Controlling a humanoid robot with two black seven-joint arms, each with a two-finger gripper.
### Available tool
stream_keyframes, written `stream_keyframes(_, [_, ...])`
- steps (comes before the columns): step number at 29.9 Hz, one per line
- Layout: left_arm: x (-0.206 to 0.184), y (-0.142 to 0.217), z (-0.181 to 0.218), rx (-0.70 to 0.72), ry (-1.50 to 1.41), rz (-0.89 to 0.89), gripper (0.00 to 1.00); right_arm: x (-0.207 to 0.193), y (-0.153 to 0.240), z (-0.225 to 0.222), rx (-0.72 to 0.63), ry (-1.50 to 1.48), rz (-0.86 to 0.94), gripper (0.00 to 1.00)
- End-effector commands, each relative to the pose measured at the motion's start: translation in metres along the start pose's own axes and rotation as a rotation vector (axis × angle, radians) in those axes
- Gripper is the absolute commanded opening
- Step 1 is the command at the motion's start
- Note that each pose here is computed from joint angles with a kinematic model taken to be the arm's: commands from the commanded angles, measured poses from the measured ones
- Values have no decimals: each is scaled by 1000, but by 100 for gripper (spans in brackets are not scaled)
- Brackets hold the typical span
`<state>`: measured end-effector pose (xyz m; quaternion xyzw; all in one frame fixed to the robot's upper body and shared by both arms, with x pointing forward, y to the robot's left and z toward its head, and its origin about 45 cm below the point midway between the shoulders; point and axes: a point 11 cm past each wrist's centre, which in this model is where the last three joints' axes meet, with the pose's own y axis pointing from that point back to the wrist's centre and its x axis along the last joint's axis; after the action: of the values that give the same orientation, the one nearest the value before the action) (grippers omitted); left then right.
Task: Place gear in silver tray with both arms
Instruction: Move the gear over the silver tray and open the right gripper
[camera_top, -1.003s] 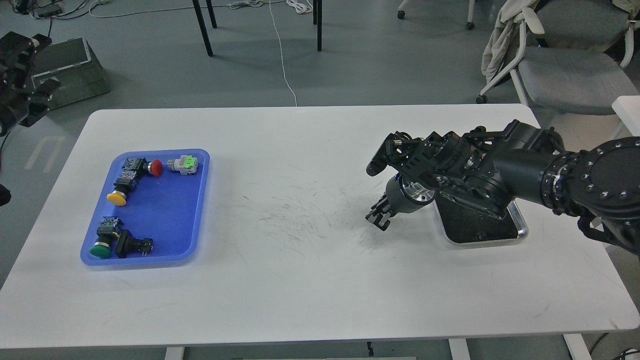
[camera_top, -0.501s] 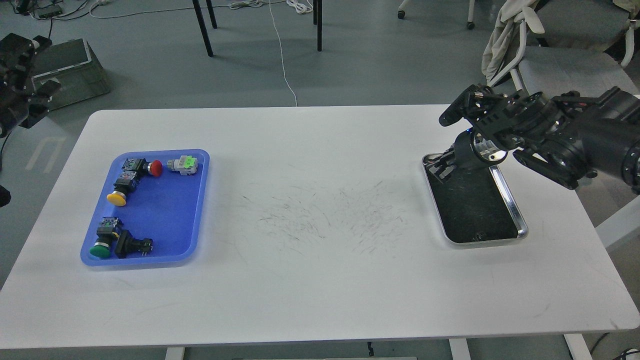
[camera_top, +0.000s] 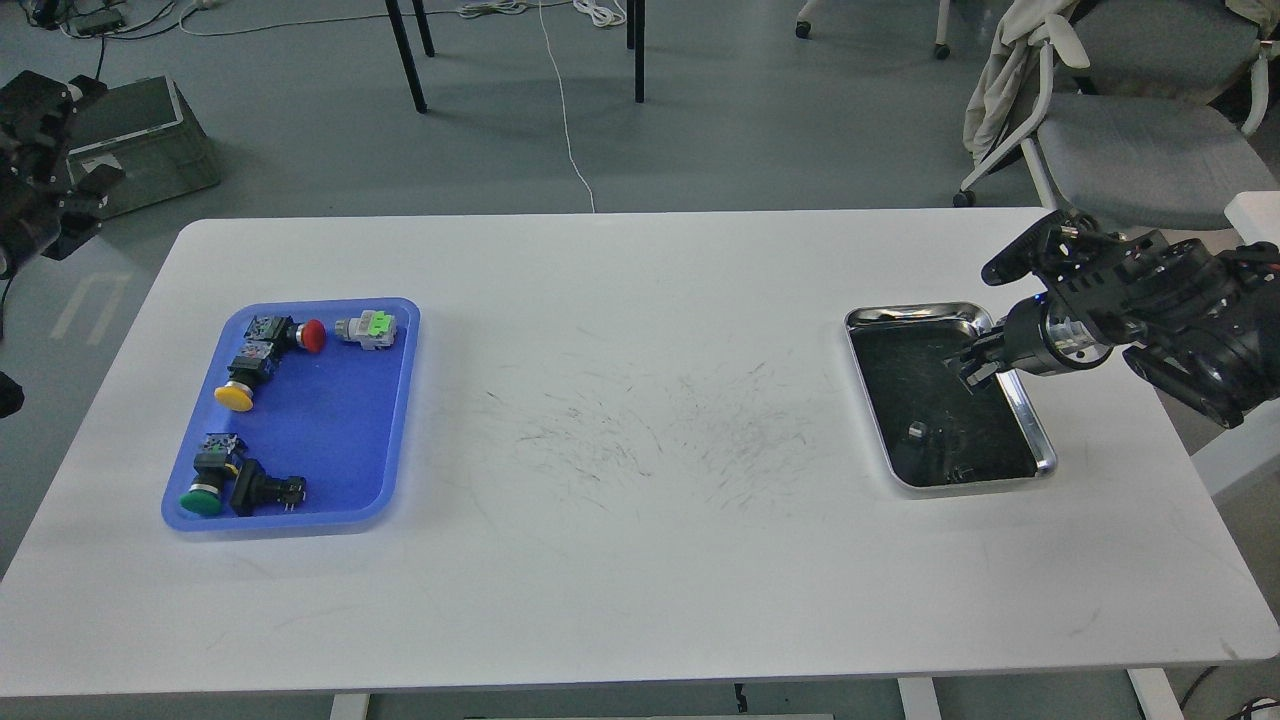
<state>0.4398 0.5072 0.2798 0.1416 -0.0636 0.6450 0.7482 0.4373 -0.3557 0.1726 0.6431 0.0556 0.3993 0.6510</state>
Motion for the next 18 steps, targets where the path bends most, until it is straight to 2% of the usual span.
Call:
stream_keyframes(1, [6,3,1,1,-6,10,99,7,-6,-10,17,15,5,1])
stream_keyframes(13, [9,6,0,5,-8,16,99,8,-16,-28,56,33,-5,4])
stream_keyframes(16, [8,5,-1,7,-7,14,99,7,-16,-26,51,33,-8,7])
stream_keyframes(18, [7,5,-1,6,-7,13,99,7,-15,-26,51,32,-6,16])
